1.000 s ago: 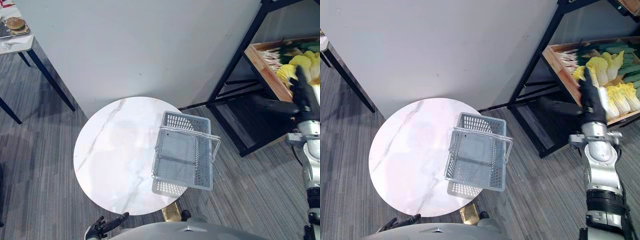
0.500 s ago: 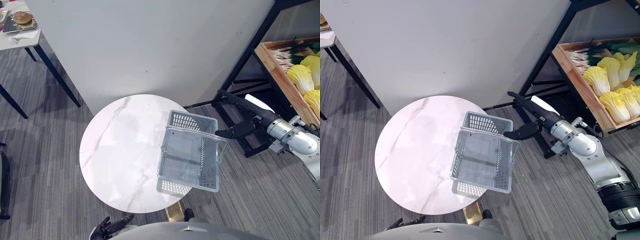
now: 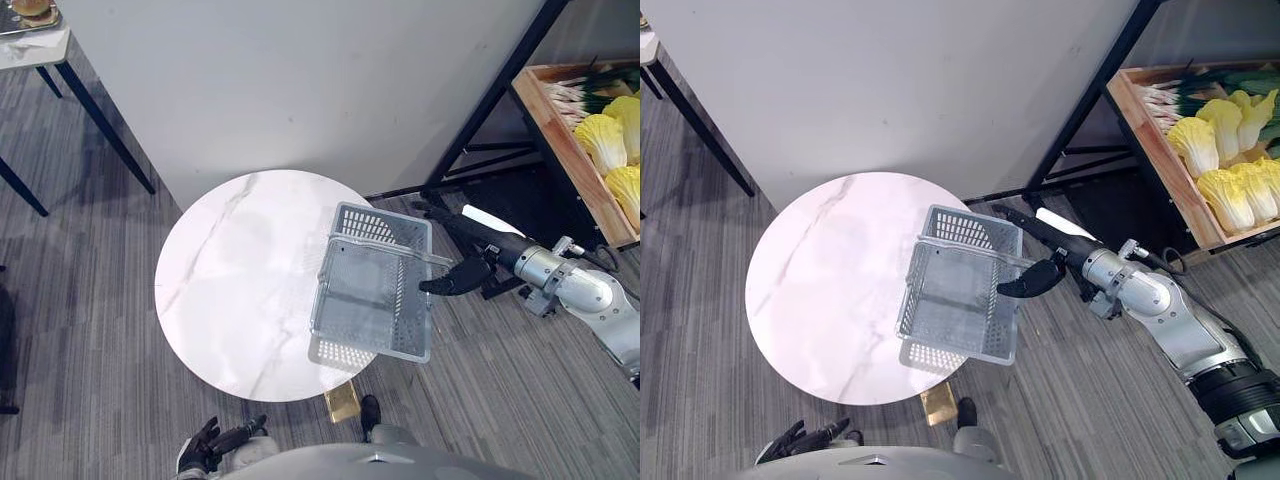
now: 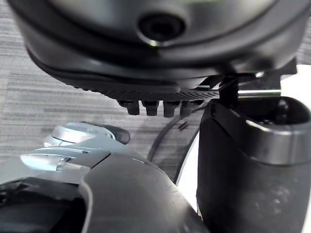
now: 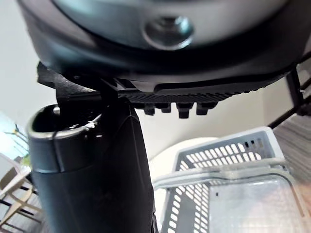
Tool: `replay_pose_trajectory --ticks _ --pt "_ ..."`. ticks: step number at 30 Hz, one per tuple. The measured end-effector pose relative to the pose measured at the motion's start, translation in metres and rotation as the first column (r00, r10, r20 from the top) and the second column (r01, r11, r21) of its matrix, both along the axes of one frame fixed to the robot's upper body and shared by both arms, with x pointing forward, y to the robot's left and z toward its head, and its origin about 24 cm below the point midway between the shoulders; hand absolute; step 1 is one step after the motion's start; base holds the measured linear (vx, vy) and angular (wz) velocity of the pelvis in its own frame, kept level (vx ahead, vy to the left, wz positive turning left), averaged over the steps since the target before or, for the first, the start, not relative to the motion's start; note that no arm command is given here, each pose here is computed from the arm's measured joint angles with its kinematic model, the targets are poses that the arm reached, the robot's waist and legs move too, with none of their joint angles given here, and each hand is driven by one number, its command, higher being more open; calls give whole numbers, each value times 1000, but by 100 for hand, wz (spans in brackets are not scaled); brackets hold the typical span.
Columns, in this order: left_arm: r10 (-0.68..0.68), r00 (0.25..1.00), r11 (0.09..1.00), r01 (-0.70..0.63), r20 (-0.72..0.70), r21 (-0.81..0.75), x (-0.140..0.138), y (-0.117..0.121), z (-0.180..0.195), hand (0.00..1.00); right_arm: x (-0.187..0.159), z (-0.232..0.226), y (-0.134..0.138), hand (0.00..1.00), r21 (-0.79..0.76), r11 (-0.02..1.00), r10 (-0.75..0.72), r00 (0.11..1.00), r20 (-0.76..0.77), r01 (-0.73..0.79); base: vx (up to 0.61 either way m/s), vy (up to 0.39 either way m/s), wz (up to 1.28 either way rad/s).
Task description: Pick vegetable in the basket
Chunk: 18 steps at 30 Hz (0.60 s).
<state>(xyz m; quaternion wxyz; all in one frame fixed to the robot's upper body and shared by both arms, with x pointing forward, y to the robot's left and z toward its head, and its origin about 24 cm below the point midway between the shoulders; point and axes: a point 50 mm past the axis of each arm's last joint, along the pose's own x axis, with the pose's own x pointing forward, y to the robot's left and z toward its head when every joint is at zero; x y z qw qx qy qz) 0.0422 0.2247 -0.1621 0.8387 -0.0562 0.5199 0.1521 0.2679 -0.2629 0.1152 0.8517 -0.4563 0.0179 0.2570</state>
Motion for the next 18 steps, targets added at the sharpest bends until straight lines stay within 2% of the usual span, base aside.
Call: replay_pose_trajectory --ticks 7,14,18 --pt "-22 999 999 21 39 24 13 6 3 100 13 -14 -4 100 -9 998 -56 998 -20 55 -117 -65 6" --pt "-21 997 999 19 72 28 22 6 6 100 20 -35 -20 100 -2 984 -176 982 -67 176 -59 -25 11" --pt "-5 995 1000 2 96 28 26 8 7 100 32 -39 -21 100 18 971 -238 970 -55 240 9 0 8"
